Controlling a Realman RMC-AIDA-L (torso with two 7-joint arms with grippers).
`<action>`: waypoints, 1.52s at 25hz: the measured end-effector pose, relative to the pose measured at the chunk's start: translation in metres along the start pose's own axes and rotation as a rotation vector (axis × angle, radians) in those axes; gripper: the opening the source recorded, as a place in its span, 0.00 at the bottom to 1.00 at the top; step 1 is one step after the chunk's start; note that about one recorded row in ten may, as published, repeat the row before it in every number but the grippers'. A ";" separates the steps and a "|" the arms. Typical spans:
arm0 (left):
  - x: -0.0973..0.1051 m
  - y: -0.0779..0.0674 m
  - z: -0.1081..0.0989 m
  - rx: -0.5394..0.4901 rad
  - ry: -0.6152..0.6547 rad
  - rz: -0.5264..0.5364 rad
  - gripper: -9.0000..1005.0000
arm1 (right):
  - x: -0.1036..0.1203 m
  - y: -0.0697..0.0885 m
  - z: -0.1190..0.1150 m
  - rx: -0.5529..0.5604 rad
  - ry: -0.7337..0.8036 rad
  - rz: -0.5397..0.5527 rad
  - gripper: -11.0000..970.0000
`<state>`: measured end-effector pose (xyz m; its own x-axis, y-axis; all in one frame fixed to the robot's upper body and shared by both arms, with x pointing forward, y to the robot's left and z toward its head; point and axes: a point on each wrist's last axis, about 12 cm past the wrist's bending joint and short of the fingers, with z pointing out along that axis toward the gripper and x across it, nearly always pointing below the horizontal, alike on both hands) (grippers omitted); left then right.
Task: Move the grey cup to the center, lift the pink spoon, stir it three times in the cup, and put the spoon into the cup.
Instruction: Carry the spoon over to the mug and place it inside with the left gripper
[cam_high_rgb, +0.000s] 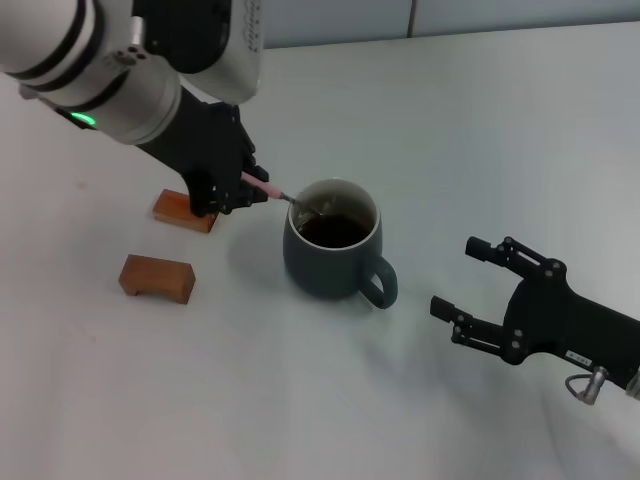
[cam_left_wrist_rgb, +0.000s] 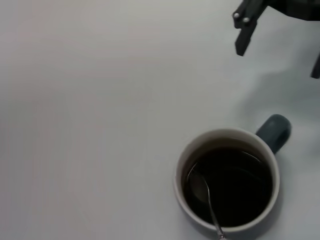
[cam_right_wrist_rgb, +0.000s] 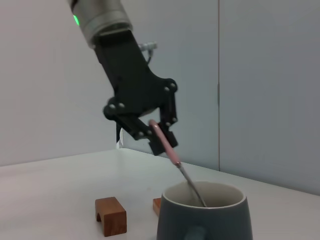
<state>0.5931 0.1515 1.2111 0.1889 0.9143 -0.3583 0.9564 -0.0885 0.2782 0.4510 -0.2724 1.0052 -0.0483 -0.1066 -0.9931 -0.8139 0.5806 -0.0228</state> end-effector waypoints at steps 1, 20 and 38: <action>-0.002 0.001 0.003 0.006 0.000 0.005 0.14 | 0.000 0.000 0.000 0.000 0.000 0.000 0.87; -0.007 -0.005 0.010 0.013 0.046 0.047 0.14 | 0.001 0.001 0.000 -0.006 0.004 0.000 0.87; -0.027 -0.017 0.007 0.060 0.002 0.105 0.14 | 0.001 0.003 -0.003 -0.006 0.000 0.006 0.87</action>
<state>0.5736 0.1260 1.2098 0.2882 0.8996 -0.3281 0.9430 -0.2071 0.2605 0.4466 -0.2731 1.0042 -0.0530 -0.1028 -0.9933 -0.8169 0.5766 -0.0161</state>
